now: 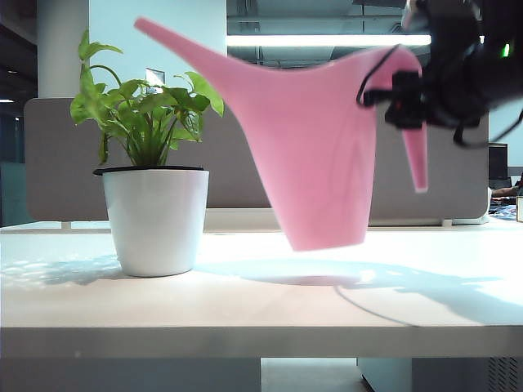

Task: Pick up the watering can from the table, water the potted plant, and put the can back.

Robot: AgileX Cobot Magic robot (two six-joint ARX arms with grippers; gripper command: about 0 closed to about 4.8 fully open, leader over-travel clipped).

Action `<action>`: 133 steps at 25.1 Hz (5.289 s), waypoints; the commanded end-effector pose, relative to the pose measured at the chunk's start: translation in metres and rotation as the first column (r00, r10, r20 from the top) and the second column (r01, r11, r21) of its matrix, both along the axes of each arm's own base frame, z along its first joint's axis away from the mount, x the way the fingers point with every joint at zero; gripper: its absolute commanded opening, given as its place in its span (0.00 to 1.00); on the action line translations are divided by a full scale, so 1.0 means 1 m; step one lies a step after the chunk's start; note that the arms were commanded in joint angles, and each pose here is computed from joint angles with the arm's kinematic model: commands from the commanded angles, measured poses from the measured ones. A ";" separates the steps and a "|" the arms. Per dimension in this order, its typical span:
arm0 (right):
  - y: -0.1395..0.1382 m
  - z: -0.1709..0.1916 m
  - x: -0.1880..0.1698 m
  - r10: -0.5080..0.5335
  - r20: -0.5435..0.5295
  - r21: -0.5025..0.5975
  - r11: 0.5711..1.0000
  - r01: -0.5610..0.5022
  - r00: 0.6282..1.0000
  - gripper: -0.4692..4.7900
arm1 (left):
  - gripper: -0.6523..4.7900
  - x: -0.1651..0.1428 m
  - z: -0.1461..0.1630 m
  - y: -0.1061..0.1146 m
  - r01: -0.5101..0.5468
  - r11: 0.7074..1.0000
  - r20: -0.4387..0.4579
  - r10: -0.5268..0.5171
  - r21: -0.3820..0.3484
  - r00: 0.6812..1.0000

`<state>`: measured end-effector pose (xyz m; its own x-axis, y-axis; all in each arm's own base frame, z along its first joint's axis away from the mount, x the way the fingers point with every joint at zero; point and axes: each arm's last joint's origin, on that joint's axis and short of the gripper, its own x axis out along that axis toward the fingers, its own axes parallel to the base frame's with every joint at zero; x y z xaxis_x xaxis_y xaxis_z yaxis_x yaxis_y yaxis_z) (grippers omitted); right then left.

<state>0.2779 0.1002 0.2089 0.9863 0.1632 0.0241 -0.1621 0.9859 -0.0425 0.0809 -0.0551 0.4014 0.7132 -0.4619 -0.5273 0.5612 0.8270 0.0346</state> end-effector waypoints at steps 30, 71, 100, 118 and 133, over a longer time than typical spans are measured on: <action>-0.016 -0.044 -0.046 0.032 0.051 0.067 0.997 -0.036 0.998 0.83 | 0.13 0.000 0.001 0.000 0.001 1.000 0.004 -0.001 -0.012 1.000; -0.086 -0.063 -0.183 -0.023 -0.219 0.057 0.998 0.037 0.975 0.09 | 0.13 0.000 0.001 0.000 0.000 1.000 0.004 0.000 -0.012 1.000; -0.086 -0.062 -0.183 -0.023 -0.218 0.057 0.998 0.036 0.976 0.09 | 0.13 0.027 -0.154 0.053 -0.288 0.903 0.330 0.391 -0.319 0.859; -0.086 -0.062 -0.183 -0.020 -0.217 0.058 0.998 0.034 0.976 0.09 | 0.13 0.015 -0.249 0.041 -0.368 0.874 0.266 0.455 -0.319 0.850; -0.086 -0.062 -0.183 -0.020 -0.217 0.058 0.998 0.033 0.976 0.09 | 0.13 0.015 -0.253 0.047 -0.428 0.862 0.258 0.493 -0.271 0.831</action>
